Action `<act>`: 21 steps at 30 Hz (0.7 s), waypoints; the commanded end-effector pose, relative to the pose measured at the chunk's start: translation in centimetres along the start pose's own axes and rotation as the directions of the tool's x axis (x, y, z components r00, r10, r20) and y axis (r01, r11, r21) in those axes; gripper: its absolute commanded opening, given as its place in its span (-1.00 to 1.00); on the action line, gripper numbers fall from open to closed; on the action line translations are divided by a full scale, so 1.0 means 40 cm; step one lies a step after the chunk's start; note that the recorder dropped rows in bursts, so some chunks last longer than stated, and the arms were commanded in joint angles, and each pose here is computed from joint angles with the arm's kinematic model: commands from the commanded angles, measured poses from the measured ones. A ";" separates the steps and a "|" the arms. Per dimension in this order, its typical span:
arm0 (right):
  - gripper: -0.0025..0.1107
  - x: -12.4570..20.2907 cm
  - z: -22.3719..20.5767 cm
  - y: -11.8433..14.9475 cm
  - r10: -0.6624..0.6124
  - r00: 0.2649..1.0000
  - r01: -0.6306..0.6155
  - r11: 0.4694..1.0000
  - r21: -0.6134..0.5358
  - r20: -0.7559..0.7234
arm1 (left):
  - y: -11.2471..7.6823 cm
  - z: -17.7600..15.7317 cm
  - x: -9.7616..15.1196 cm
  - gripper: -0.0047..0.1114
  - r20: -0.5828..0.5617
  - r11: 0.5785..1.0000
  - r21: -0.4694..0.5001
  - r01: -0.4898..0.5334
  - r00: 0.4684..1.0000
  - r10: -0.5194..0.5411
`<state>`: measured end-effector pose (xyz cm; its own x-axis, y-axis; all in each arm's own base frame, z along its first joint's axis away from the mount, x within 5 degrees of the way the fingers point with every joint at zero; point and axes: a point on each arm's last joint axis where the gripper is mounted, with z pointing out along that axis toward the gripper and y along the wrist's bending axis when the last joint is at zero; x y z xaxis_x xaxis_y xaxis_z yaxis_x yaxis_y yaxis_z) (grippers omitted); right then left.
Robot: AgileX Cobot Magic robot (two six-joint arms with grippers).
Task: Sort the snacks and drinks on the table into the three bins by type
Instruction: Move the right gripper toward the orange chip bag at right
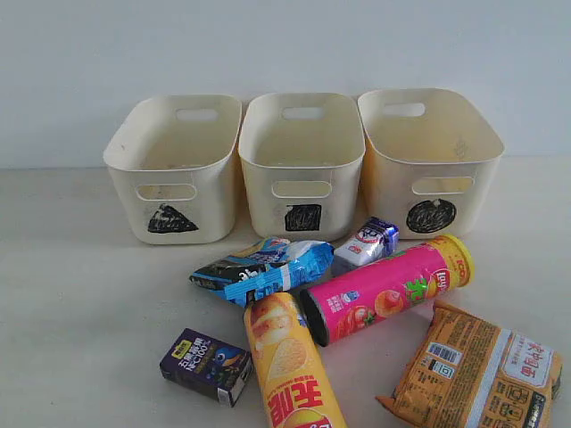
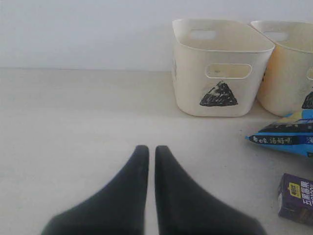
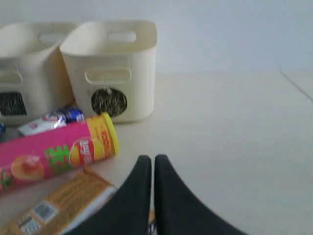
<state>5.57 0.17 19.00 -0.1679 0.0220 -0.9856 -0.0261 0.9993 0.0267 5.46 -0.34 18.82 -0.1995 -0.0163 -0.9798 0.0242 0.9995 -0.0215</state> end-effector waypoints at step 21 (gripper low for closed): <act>-0.96 -0.275 -0.095 0.007 0.585 0.715 -0.509 0.811 -0.290 0.382 | 0.000 0.000 0.001 -0.84 0.008 1.000 0.002 -0.010 1.000 0.010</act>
<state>3.60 -0.13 29.25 0.3515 0.6047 -0.7147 -0.2681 0.7965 0.5420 5.47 -0.34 18.83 -0.1976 -0.0163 -0.9801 0.0239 0.9995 -0.0215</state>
